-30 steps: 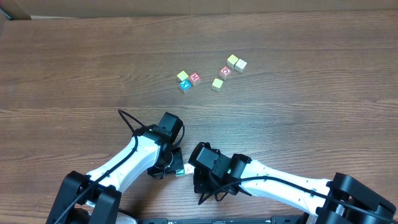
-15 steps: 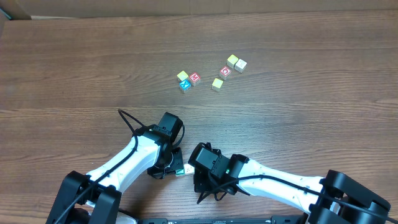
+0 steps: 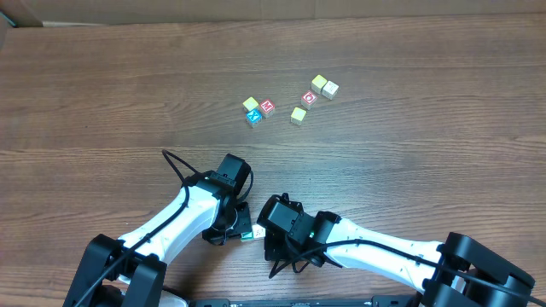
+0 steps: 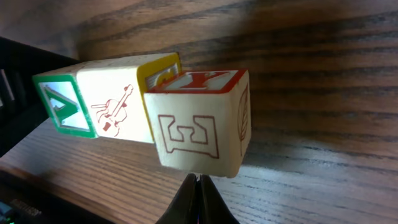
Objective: Flip 5 blocks
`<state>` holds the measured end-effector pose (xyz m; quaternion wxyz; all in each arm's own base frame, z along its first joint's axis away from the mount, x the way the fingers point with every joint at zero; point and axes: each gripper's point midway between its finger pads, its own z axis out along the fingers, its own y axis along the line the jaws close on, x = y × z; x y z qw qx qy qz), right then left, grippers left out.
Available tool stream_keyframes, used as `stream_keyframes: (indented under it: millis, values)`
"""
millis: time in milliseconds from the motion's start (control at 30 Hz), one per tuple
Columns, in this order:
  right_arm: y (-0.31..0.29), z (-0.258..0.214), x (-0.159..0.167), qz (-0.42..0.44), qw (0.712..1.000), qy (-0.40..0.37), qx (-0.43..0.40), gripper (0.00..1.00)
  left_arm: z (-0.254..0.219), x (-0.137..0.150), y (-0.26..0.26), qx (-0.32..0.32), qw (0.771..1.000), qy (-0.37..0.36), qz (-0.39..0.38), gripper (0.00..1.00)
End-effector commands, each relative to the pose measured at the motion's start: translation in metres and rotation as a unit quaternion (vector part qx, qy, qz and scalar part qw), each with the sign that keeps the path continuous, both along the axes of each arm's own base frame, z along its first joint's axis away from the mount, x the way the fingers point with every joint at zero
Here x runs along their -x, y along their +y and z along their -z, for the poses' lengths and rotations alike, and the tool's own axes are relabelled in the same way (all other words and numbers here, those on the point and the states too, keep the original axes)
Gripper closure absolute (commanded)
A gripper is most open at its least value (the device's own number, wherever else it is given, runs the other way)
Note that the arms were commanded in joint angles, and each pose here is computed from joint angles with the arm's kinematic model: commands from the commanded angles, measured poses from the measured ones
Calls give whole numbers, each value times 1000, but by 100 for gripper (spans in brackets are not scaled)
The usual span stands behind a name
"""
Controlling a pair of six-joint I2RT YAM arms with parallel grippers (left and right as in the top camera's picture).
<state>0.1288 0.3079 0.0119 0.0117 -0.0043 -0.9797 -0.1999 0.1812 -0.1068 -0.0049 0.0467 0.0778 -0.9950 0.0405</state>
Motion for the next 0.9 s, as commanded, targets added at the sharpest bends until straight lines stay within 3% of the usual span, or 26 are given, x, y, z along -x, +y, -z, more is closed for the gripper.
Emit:
stream_keyframes:
  millis: [0,867]
  values:
    - [-4,6,-4,8,1000,-8,10,96,2,-1,-1,3,1000,4,11,96]
    - [-3,5,-16,18,999,-38,11,96,2,0,0,2,1000,7,12,96]
